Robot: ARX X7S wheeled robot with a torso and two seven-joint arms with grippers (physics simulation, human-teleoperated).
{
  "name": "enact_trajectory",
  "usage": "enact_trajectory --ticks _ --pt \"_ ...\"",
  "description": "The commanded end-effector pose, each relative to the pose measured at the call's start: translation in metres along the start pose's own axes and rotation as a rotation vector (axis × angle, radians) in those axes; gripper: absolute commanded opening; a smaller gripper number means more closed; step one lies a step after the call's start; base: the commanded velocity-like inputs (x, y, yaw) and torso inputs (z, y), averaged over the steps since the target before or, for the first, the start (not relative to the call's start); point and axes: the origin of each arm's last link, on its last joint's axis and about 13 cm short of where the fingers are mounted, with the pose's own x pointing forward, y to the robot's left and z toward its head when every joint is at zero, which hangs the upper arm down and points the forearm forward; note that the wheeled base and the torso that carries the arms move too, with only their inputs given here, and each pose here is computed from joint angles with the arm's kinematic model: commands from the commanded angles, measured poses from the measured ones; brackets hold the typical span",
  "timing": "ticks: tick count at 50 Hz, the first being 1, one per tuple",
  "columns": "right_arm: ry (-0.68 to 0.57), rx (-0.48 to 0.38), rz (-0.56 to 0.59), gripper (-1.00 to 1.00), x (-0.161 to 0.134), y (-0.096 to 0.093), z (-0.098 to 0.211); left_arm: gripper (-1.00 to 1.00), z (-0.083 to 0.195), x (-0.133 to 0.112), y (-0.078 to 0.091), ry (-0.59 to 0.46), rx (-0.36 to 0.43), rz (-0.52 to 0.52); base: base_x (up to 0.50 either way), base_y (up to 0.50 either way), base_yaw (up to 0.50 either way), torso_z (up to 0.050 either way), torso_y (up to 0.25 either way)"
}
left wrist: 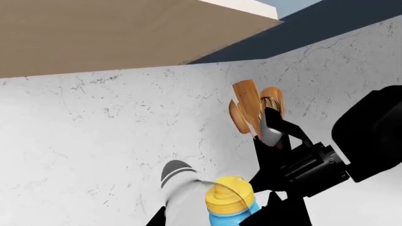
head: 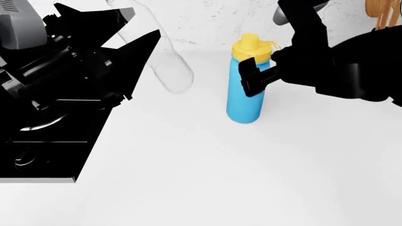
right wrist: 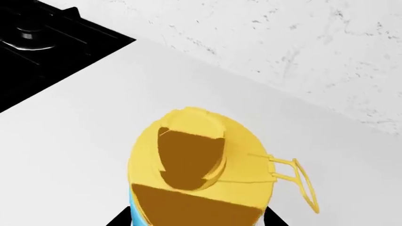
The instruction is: Move the drinks to the dining counter.
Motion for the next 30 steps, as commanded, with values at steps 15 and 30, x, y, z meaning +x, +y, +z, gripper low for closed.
enact_trajectory --ticks 15,30 --pt "0.009 -0.002 0.01 1.0 0.0127 -0.002 -0.001 -1.0 0.0004 -0.0031 0.0013 -0.018 -0.004 0.01 0.0 0.0 0.0 0.0 0.0" --pt "-0.009 0.009 -0.007 -1.0 0.0121 -0.0046 -0.0005 -1.0 -0.0025 -0.0029 0.0011 -0.014 -0.008 0.011 0.0 0.0 0.0 0.0 0.0"
